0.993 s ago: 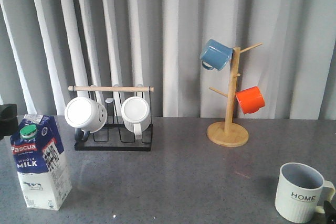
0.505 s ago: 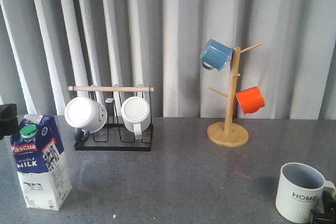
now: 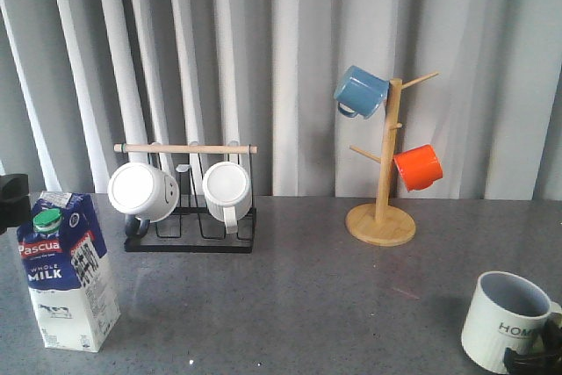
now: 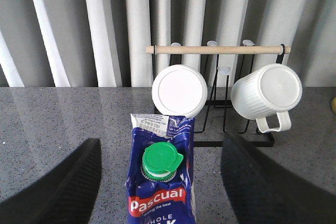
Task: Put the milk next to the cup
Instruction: 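Grasp the white HOME mug with the right gripper and slide it toward the table center, then open the right gripper and withdraw it from the mug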
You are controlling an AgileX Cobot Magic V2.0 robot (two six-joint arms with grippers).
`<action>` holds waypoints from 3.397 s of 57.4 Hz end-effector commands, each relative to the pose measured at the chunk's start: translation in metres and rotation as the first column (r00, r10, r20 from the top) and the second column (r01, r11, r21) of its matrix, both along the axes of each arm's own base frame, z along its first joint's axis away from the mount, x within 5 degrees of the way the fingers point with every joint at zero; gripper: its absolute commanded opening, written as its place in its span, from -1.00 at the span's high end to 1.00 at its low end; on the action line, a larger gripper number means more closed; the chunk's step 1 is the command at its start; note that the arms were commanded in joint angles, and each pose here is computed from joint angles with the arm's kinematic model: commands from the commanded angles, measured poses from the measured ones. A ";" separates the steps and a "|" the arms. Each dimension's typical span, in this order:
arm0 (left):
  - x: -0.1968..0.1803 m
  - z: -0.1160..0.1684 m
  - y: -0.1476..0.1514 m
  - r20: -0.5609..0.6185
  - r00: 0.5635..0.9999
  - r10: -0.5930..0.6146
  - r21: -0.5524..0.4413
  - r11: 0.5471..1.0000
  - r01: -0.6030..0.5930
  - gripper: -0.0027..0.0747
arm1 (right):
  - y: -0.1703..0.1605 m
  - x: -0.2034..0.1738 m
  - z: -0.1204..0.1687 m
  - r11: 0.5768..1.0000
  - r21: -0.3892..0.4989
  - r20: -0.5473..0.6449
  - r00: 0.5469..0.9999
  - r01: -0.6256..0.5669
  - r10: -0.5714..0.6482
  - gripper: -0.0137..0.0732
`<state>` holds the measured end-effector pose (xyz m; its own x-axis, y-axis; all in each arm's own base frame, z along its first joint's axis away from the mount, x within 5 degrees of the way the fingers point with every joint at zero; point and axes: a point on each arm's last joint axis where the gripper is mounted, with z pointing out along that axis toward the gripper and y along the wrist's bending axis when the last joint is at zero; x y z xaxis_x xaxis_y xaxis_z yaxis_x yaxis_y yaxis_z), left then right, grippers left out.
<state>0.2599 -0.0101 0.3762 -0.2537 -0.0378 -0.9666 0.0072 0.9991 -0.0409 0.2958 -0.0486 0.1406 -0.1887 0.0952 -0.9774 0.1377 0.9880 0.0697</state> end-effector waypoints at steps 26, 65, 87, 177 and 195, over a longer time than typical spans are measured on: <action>-0.003 0.022 -0.002 0.119 0.993 -0.013 -0.018 1.000 0.015 -0.26 | 0.152 0.052 0.084 0.981 0.060 0.207 0.964 -0.186 0.170 0.70; -0.003 0.022 -0.002 0.119 0.993 -0.013 -0.018 1.000 0.015 -0.26 | 0.214 0.053 0.049 0.984 0.056 0.115 0.980 -0.171 0.164 0.68; -0.003 0.022 -0.002 0.119 0.993 -0.013 -0.018 1.000 0.015 -0.26 | 0.218 0.051 0.042 0.976 0.053 0.044 0.977 -0.212 0.210 0.61; -0.003 0.022 -0.002 0.119 0.993 -0.013 -0.018 1.000 0.015 -0.26 | 0.143 -0.009 0.125 0.915 -0.295 0.138 0.936 -0.274 0.325 -0.15; -0.003 0.022 -0.002 0.119 0.993 -0.013 -0.018 1.000 0.015 -0.26 | 0.084 -0.051 0.197 0.943 -0.282 0.280 0.925 -0.175 0.256 -0.15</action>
<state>0.2599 -0.0101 0.3762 -0.2537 -0.0378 -0.9666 0.0072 0.9991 -0.0409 0.2589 0.0522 0.3068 0.0359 -0.2169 -0.9755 -0.1275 0.9672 -0.2197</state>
